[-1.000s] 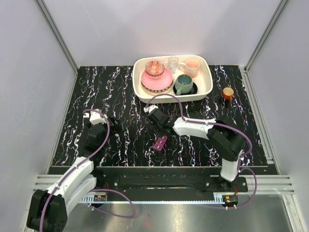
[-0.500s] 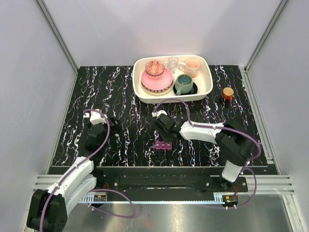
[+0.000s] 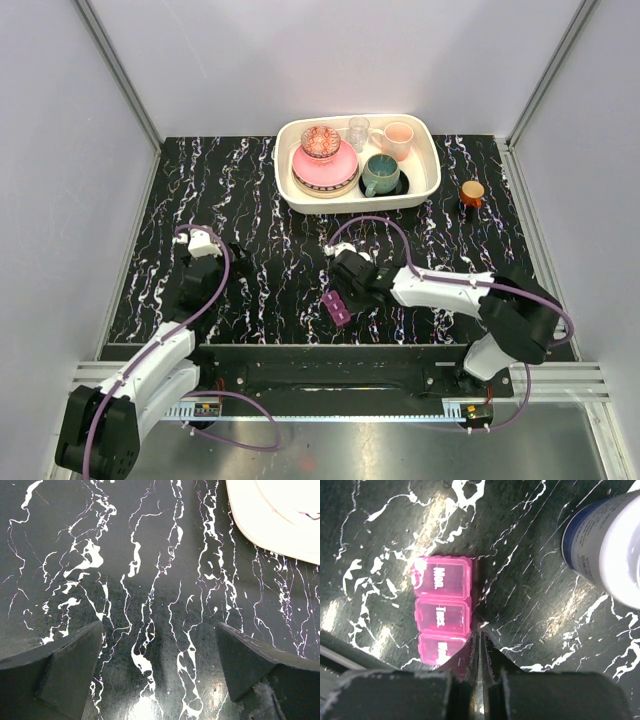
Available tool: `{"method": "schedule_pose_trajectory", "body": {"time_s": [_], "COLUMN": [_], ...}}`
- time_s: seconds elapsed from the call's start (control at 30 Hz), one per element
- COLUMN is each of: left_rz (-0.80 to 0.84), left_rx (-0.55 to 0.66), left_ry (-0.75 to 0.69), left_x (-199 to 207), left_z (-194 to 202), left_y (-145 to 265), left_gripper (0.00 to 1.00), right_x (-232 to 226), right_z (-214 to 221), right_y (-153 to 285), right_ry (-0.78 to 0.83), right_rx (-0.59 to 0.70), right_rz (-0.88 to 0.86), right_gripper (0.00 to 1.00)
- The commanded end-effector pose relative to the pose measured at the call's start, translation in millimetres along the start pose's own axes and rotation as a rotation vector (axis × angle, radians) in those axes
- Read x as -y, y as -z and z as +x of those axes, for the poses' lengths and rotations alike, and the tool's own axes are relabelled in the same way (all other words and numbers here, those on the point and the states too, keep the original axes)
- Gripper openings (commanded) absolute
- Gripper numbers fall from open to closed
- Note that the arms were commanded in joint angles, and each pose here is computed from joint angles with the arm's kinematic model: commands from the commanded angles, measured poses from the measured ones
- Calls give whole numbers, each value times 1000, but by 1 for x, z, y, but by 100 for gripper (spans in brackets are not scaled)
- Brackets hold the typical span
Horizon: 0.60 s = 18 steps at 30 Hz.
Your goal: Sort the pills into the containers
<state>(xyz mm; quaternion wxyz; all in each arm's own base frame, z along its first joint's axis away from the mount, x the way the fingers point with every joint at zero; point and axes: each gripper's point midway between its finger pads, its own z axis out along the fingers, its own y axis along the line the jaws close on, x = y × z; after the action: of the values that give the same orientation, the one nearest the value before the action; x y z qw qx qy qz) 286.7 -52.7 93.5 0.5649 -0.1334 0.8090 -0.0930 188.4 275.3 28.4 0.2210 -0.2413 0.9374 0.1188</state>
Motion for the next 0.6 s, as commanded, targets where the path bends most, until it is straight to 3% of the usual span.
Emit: {"method": "schedule_pose_trajectory", "body": {"time_s": [0.0, 0.13, 0.2, 0.27, 0.37, 0.57], "left_rz": [41, 41, 40, 40, 39, 43], "left_rx": [44, 43, 42, 42, 43, 44], "left_ry": [12, 12, 12, 12, 13, 14], "left_x": [13, 13, 12, 12, 12, 13], "left_z": [-18, -17, -17, -17, -17, -17], "left_y": [-2, -2, -2, -2, -2, -1], "left_gripper": [99, 99, 99, 99, 99, 99], "right_x": [-2, 1, -5, -12, -23, -34], "right_z": [-12, -25, -33, -35, -31, -15], "right_y": [25, 50, 63, 69, 68, 42], "right_ry": [-48, -72, -55, -37, -13, -2], "right_rx": [86, 178, 223, 230, 196, 125], "right_rz": [13, 5, -31, -54, -38, 37], "right_gripper": [15, 49, 57, 73, 79, 80]}}
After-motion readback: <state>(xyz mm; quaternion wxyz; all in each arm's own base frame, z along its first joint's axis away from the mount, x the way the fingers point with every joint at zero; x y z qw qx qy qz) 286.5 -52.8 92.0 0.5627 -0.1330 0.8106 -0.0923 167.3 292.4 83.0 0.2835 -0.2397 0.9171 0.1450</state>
